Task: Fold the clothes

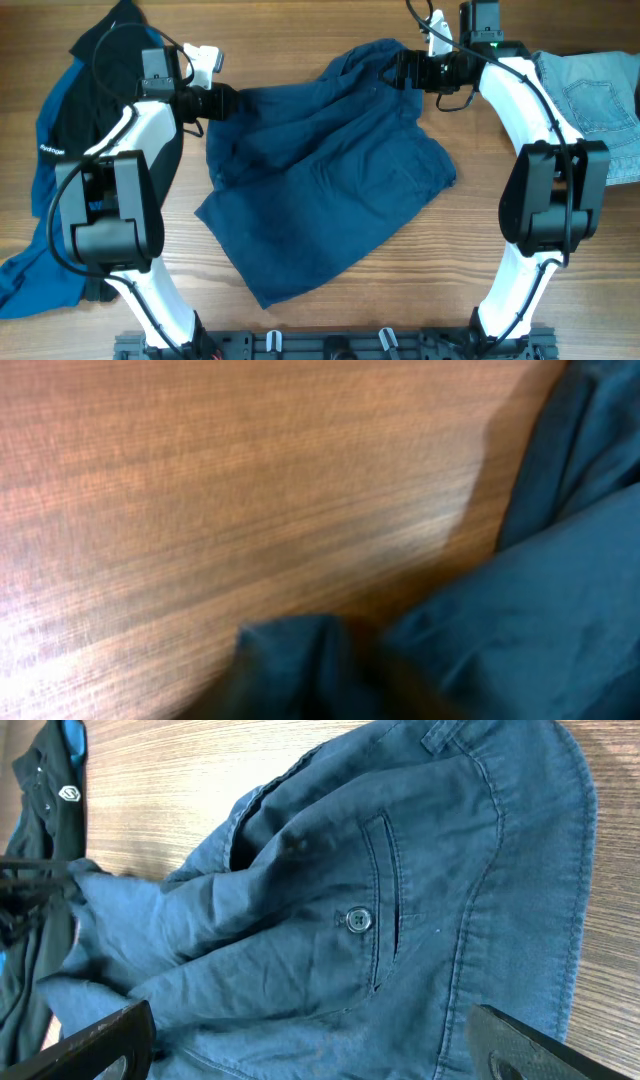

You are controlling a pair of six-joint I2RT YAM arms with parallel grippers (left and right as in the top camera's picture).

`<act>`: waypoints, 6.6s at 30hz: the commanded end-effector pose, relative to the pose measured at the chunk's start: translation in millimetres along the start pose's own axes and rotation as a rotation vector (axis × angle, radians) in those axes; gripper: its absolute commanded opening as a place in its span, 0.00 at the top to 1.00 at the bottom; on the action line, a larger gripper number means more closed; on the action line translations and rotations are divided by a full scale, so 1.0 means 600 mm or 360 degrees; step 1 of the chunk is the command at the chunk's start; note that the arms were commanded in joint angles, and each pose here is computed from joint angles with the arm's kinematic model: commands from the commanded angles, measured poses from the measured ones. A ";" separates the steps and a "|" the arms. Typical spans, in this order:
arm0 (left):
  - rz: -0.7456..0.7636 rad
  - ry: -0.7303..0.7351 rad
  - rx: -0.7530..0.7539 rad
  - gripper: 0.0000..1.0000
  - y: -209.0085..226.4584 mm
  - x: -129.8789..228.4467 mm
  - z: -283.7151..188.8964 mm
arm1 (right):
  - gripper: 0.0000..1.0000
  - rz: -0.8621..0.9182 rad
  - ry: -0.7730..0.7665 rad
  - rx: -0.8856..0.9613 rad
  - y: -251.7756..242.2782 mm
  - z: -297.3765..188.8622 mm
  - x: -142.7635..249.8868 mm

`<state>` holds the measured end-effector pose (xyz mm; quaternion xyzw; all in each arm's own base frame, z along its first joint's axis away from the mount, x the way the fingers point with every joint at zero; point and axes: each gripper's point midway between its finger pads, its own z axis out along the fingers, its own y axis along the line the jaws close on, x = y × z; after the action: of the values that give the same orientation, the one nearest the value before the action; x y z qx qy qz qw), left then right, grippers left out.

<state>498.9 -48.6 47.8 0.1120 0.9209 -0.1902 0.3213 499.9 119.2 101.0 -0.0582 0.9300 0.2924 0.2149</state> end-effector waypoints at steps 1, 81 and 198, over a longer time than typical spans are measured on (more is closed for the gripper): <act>-0.0022 -0.0077 -0.0029 0.89 0.011 -0.020 0.002 | 0.00 -0.0054 -0.0033 0.0014 0.004 -0.012 -0.012; -0.0123 0.0302 0.0174 0.88 -0.037 0.048 0.101 | 0.00 -0.0084 -0.0019 0.0052 -0.003 -0.012 -0.008; -0.1374 0.0621 -0.0595 0.96 -0.172 0.357 -0.227 | 0.96 0.0875 -0.0001 0.0590 -0.109 -0.175 0.293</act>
<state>199.3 -83.9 20.7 -0.3504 0.9330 -0.0805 0.0178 315.3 20.4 31.3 0.2130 0.9604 0.1548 0.0916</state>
